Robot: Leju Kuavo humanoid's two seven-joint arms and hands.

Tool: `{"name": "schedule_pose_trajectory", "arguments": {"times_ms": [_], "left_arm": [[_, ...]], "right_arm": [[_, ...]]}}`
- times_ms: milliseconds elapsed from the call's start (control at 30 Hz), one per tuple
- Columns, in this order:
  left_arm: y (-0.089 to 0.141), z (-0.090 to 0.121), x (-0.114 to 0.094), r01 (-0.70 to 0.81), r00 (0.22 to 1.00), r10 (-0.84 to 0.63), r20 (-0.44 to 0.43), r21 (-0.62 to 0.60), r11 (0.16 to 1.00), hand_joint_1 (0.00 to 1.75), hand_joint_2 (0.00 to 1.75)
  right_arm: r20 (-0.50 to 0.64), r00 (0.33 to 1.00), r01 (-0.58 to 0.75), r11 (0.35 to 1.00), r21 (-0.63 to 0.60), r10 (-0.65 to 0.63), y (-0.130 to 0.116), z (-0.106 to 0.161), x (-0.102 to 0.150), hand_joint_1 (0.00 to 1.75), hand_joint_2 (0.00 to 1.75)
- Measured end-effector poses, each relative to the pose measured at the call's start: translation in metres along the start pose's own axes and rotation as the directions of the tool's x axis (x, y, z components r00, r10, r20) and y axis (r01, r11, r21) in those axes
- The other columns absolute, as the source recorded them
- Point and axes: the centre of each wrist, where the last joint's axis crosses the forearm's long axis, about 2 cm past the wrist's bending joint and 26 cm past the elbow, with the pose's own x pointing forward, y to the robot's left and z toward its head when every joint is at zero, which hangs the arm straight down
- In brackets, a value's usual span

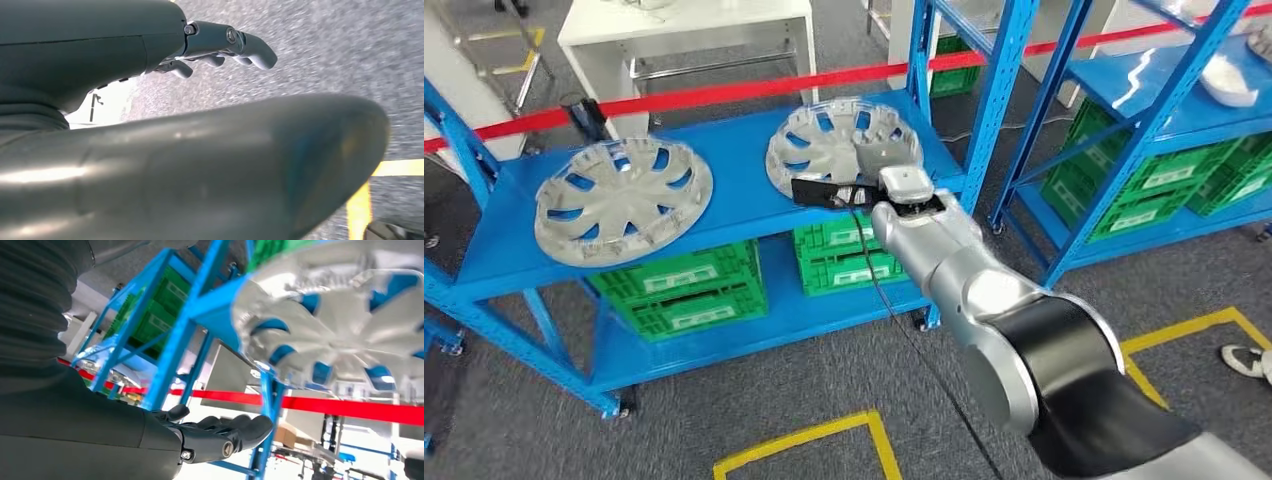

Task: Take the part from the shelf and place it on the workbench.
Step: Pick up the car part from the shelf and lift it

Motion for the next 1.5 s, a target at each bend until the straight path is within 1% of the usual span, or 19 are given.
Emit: {"name": "schedule_pose_trajectory", "arguments": {"times_ms": [200,567,733,867,1133,1500], "left_arm": [[0.0,0.0,0.0,0.005,1.0,-0.005,0.016,0.002,1.0,0.0,0.0],[-0.002,0.0,0.0,0.016,0.998,-0.016,0.069,-0.005,1.0,0.0,0.0],[0.001,0.001,0.005,0.016,0.997,-0.016,0.079,0.002,1.0,0.0,0.0],[0.001,0.001,0.005,0.014,0.997,-0.014,0.076,0.002,1.0,0.0,0.0],[0.0,0.001,0.005,0.018,0.997,-0.018,0.075,0.003,1.0,0.0,0.0],[0.0,0.001,0.005,0.021,0.997,-0.021,0.074,0.003,1.0,0.0,0.0]], "right_arm": [[-0.001,1.0,0.002,1.0,-0.003,-0.002,-0.001,0.0,-0.001,0.0,1.75],[-0.032,0.999,0.006,0.999,0.037,-0.005,0.016,0.001,-0.013,0.0,1.75],[-0.025,1.0,0.001,1.0,0.01,0.0,0.002,0.0,-0.01,0.0,1.75],[-0.027,1.0,0.001,1.0,0.021,-0.001,0.008,0.0,-0.01,0.0,1.75],[-0.031,1.0,0.005,1.0,0.023,-0.004,0.01,0.001,-0.011,0.0,1.75],[-0.038,0.999,0.005,1.0,0.017,-0.005,0.007,0.0,-0.012,0.0,1.75]]}}
